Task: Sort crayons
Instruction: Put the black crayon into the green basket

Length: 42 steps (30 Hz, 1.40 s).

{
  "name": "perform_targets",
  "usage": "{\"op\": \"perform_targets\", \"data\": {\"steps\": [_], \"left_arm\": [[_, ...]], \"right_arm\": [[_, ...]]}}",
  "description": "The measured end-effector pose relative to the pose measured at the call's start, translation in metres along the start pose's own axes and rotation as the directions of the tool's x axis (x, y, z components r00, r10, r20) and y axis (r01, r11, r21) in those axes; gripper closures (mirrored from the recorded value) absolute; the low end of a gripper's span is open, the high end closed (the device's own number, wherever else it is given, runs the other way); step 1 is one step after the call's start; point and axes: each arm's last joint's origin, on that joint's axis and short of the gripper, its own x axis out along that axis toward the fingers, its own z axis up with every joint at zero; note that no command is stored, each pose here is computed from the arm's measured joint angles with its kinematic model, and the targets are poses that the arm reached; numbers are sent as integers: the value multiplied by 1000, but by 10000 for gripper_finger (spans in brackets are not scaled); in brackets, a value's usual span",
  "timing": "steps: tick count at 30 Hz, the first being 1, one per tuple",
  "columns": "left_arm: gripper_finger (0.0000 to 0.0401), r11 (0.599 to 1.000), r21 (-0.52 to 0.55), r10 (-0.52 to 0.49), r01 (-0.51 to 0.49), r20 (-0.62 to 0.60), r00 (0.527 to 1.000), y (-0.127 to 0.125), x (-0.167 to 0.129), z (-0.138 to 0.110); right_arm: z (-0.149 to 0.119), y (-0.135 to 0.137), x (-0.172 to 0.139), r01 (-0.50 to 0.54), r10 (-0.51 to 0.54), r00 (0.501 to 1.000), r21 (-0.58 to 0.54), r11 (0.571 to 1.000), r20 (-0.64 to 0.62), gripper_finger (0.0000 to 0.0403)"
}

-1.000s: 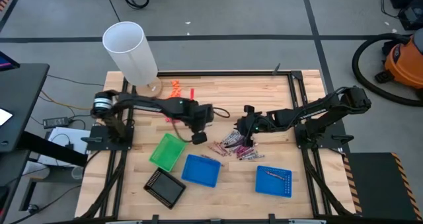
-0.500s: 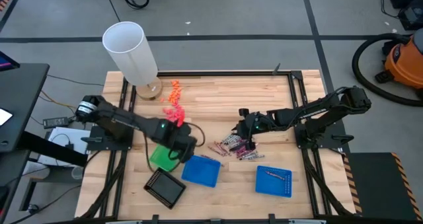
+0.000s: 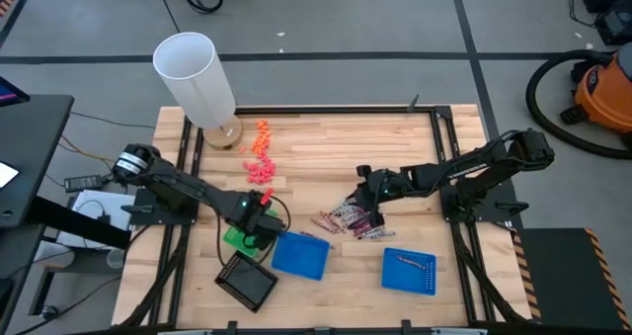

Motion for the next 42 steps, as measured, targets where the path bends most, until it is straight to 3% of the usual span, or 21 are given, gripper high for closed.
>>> {"op": "perform_targets", "data": {"steps": [7, 12, 19, 32, 42], "left_arm": [[254, 1000, 26, -6, 7, -28, 1000, 0, -4, -1], [202, 995, 89, -51, 39, 128, 991, -8, -41, 11], [207, 990, 96, -122, 101, 251, 960, -14, -51, 36], [221, 973, 157, -212, 167, 349, 913, -18, -49, 67], [221, 968, 222, -188, 113, 351, 918, -45, -28, 101]], "right_arm": [[-1, 0, 0, -2, 3, 1000, 21, 1000, -6, 319], [-1, 0, 0, -3, 4, 1000, 28, 1000, -14, 319], [-2, -1, -1, 53, -52, 998, 31, 998, -38, 319], [-6, -12, -7, 149, -143, 986, 68, 986, -84, 319], [-7, -19, -18, 244, -230, 966, 120, 962, -115, 319]]}}
